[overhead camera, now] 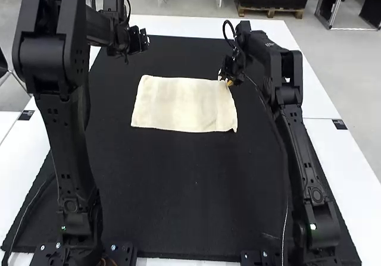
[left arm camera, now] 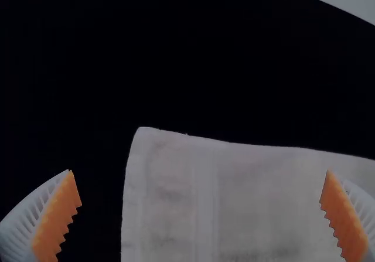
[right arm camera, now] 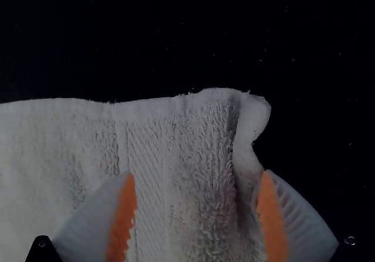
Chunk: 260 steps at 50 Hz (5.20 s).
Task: Fold the towel.
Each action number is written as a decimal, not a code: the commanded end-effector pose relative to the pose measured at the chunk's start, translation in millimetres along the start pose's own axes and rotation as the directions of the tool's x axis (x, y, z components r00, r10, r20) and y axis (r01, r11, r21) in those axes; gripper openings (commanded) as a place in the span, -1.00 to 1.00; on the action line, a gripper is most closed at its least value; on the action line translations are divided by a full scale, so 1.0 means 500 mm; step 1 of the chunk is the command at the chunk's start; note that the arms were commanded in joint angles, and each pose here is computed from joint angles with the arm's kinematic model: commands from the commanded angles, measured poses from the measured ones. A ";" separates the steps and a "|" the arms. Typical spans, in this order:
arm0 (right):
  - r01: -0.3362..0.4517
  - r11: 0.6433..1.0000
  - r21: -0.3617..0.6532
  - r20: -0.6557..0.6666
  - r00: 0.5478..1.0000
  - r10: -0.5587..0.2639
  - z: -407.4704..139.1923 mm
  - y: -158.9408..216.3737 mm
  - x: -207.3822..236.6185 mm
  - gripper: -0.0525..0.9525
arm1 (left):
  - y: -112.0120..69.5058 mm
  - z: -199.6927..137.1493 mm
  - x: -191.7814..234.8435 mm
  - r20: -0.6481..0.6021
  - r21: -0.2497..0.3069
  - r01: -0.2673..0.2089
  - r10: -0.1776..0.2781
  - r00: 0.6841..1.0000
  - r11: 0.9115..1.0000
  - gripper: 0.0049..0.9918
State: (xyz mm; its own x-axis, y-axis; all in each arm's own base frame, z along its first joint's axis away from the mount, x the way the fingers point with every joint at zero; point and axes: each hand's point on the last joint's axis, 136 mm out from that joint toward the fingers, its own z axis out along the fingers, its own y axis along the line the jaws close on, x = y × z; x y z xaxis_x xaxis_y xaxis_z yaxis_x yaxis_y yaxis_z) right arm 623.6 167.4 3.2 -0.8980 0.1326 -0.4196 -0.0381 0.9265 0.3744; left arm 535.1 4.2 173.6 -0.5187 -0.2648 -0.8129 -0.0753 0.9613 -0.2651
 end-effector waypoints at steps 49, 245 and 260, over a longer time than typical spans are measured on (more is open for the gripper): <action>-0.024 1.000 0.019 0.000 1.000 0.024 0.016 -0.017 0.004 0.27 | -0.024 -0.009 -0.027 0.031 0.029 -0.014 0.013 0.999 0.999 0.95; 0.007 1.000 -0.005 0.075 0.997 -0.006 -0.070 0.055 -0.047 -0.93 | 0.051 0.211 0.088 -0.320 0.108 0.191 -0.147 0.936 0.976 0.95; 0.011 1.000 -0.013 0.081 0.997 -0.009 -0.076 0.063 -0.051 -0.93 | 0.082 0.259 0.088 -0.307 0.097 0.198 -0.160 0.938 0.975 0.95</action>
State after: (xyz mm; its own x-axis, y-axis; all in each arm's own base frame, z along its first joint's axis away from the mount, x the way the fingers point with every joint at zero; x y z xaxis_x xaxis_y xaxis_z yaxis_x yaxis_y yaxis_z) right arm 623.4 171.9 -7.1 -0.8956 0.1391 -0.4226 -0.0126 0.9415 0.3367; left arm 602.3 18.4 40.7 -0.7659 -0.3810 -0.5178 -0.1223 0.8771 -0.4645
